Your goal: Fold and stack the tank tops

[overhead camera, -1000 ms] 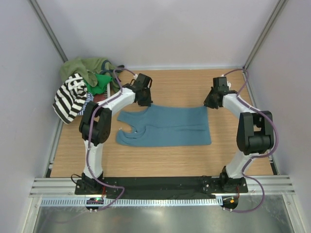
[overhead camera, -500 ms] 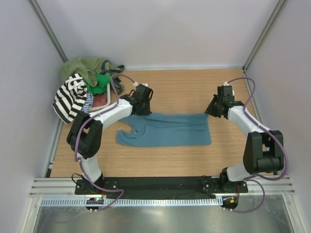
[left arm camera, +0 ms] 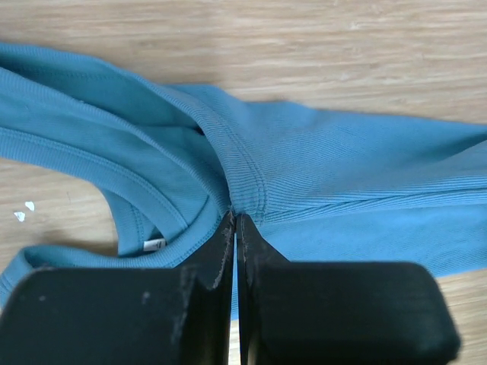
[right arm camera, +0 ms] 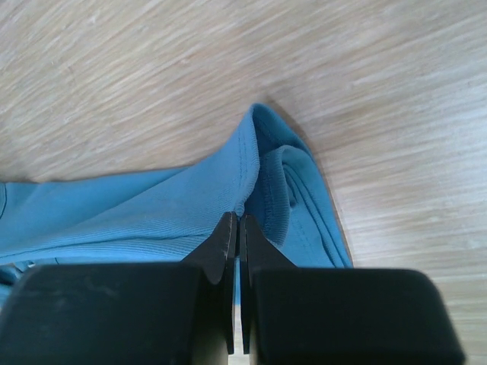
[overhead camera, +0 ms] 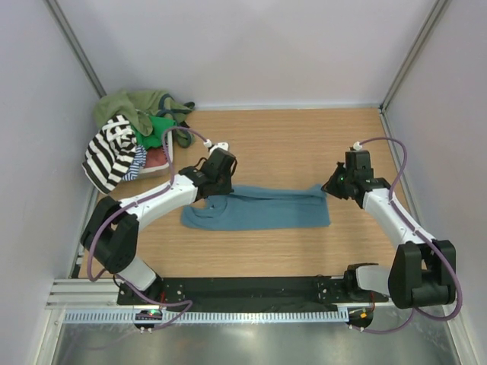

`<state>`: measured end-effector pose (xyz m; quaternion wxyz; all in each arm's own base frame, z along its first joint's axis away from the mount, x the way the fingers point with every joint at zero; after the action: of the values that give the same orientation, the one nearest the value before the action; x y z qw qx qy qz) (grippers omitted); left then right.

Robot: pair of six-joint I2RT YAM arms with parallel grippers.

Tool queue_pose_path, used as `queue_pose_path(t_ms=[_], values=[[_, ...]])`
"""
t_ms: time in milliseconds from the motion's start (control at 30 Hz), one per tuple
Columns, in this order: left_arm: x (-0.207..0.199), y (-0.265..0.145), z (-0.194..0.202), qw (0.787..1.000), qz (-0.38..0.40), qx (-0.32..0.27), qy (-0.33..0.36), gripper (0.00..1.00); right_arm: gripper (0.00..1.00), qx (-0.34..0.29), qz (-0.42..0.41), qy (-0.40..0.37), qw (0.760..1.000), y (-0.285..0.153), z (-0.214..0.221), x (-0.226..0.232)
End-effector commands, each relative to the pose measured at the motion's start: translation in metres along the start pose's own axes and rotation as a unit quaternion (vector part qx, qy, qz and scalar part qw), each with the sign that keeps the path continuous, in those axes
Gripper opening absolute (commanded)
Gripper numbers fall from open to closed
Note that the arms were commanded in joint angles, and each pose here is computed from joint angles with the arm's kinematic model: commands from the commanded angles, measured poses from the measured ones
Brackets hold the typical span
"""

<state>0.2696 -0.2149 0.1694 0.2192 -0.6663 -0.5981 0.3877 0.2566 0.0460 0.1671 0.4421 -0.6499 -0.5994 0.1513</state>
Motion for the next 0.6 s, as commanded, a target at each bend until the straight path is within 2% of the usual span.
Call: queue_pose_path(t_ms=[0,567], values=[[-0.001,-0.012,0.003,0.999,-0.001,-0.040,-0.010,0.00,0.01,-0.010,-0.018,0.005,1.000,-0.013,0.004,0.002],[0.002,-0.025,0.065,0.998,-0.030,-0.051,-0.012,0.00,0.01,0.014,0.042,0.048,0.998,-0.007,0.041,-0.021]])
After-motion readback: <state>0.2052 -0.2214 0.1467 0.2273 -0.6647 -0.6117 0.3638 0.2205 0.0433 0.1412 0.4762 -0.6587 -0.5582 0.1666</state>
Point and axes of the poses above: each gripper's point midway between its finger pads, its own y axis out along the fingers, its own x axis along the line the jaws close on, z = x × y, the point moved 9 cm from there along -y, back along the fingers, and after that the axes turned 7 degrees about -y, right-handed, at the moved point
